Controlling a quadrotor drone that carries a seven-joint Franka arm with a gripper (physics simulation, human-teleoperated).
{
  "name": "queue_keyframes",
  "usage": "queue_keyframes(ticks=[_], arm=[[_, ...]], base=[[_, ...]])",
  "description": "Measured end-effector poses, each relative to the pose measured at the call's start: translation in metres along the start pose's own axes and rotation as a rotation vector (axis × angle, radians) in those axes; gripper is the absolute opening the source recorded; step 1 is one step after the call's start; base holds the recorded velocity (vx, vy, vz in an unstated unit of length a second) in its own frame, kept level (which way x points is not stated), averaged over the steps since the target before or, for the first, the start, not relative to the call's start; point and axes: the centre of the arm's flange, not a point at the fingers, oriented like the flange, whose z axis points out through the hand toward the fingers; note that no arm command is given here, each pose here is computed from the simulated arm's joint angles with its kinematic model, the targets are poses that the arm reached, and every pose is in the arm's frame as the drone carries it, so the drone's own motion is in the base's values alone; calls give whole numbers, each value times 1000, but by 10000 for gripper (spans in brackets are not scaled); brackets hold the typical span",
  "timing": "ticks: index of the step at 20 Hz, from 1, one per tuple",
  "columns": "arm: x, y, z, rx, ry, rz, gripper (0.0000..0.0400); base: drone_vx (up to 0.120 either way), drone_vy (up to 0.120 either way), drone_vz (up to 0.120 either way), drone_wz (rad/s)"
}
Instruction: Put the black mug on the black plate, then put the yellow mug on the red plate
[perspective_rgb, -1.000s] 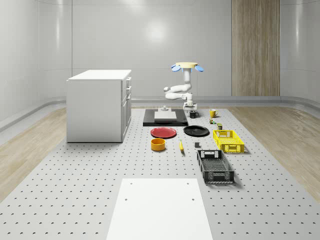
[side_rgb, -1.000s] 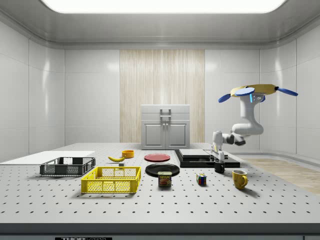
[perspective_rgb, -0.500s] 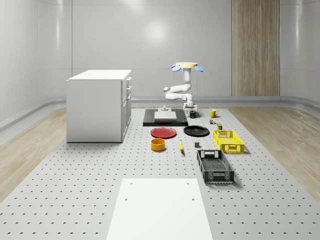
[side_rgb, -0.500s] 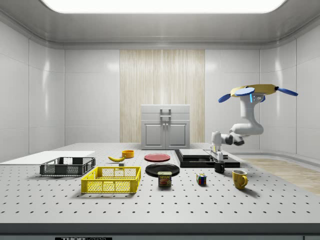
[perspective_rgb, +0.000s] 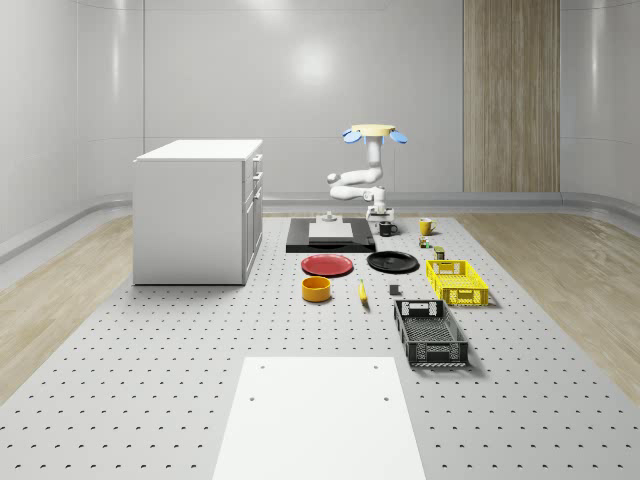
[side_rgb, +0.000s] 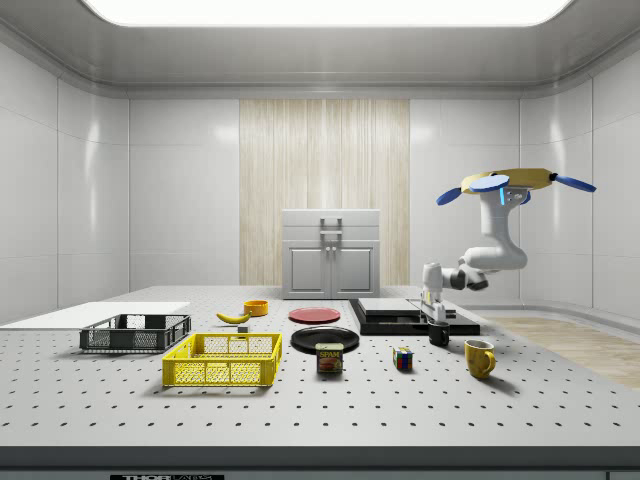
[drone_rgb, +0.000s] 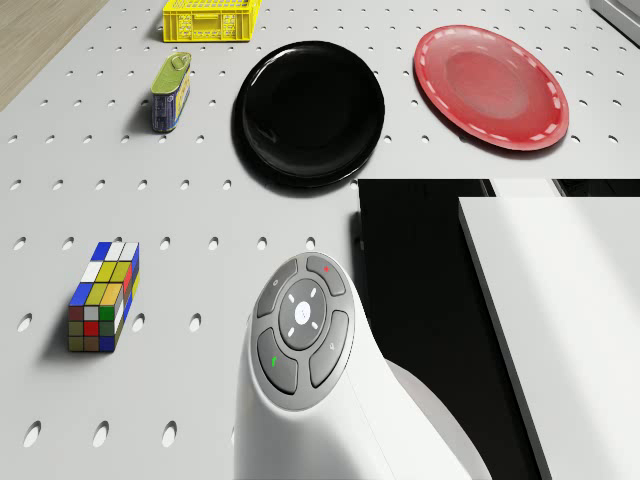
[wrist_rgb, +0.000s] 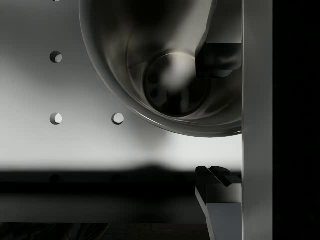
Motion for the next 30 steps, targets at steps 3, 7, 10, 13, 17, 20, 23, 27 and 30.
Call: queue_keyframes(ticks=[3, 7, 10, 13, 17, 20, 23, 27, 30], arm=[[0, 0, 0, 0, 0, 0, 160], [0, 0, 0, 0, 0, 0, 129], [0, 0, 0, 0, 0, 0, 119], [0, 0, -2, 0, 0, 0, 114], [0, 0, -14, 0, 0, 0, 112], [0, 0, -25, 0, 0, 0, 111], [0, 0, -34, 0, 0, 0, 110], [0, 0, -40, 0, 0, 0, 110], [0, 0, -42, 0, 0, 0, 110]], base=[[0, 0, 0, 0], [0, 0, 0, 0], [0, 0, 0, 0], [0, 0, 0, 0], [0, 0, 10, 0], [0, 0, 120, 0], [0, 0, 120, 0], [70, 0, 120, 0], [120, 0, 13, 0]])
